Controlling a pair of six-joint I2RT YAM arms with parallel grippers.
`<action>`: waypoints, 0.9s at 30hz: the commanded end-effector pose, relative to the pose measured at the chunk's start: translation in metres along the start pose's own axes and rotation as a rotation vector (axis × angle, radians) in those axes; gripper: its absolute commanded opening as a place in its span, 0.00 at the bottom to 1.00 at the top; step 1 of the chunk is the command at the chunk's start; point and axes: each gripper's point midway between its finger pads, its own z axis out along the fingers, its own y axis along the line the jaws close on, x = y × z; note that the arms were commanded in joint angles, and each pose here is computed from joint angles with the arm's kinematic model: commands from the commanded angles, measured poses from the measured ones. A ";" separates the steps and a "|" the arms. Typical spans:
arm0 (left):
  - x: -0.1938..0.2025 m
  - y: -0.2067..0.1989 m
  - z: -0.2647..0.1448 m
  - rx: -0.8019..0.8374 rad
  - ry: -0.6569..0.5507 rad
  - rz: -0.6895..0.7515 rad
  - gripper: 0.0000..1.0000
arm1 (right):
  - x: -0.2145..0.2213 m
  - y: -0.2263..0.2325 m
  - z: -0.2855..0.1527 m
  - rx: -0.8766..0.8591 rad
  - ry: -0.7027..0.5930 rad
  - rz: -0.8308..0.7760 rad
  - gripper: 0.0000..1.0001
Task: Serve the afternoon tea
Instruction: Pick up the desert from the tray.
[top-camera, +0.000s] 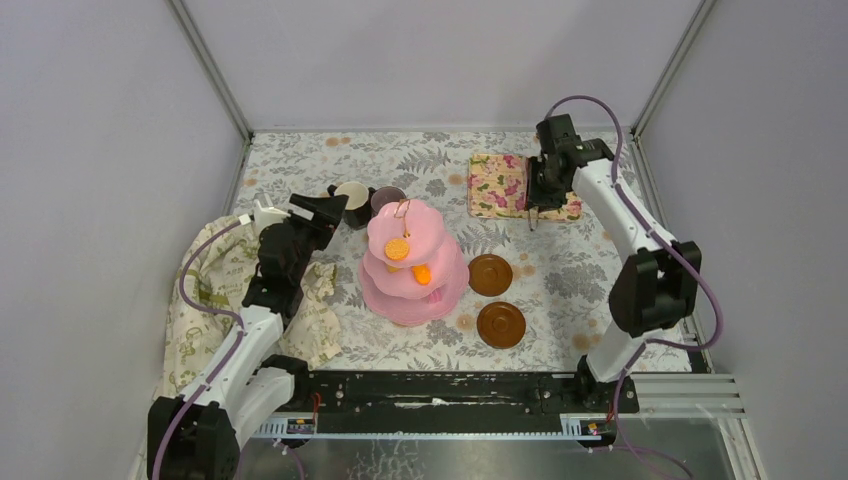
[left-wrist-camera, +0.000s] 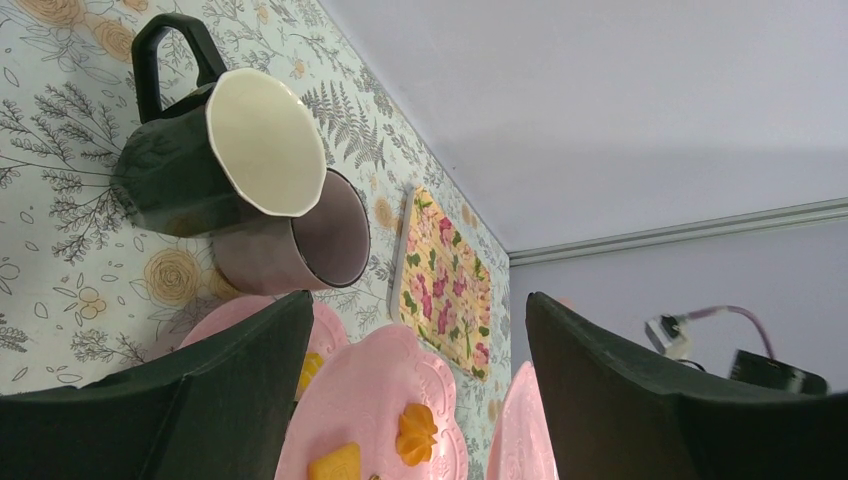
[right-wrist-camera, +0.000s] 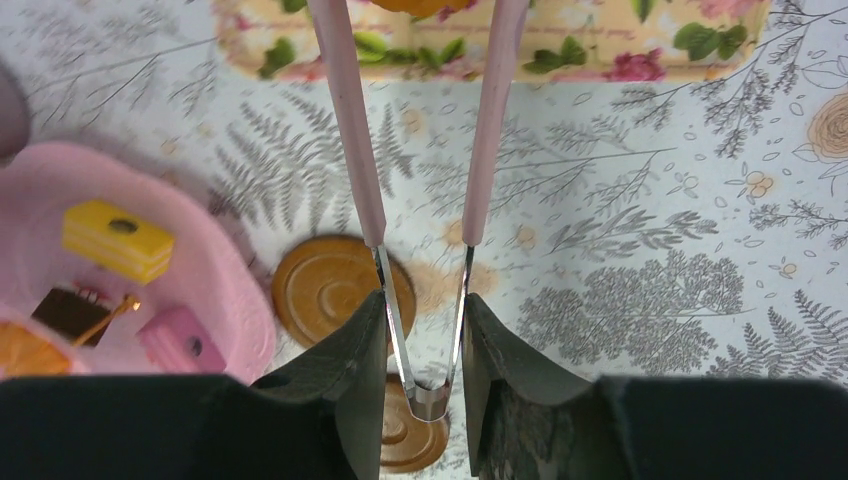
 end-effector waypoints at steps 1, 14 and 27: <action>-0.015 -0.019 0.004 0.045 -0.041 0.016 0.85 | 0.006 0.026 -0.049 -0.051 -0.087 -0.085 0.02; -0.013 -0.016 0.008 0.037 -0.033 0.016 0.85 | 0.049 0.119 -0.126 -0.243 -0.158 -0.250 0.01; -0.011 -0.016 0.012 0.037 -0.024 0.013 0.85 | 0.084 0.169 -0.163 -0.335 -0.158 -0.341 0.01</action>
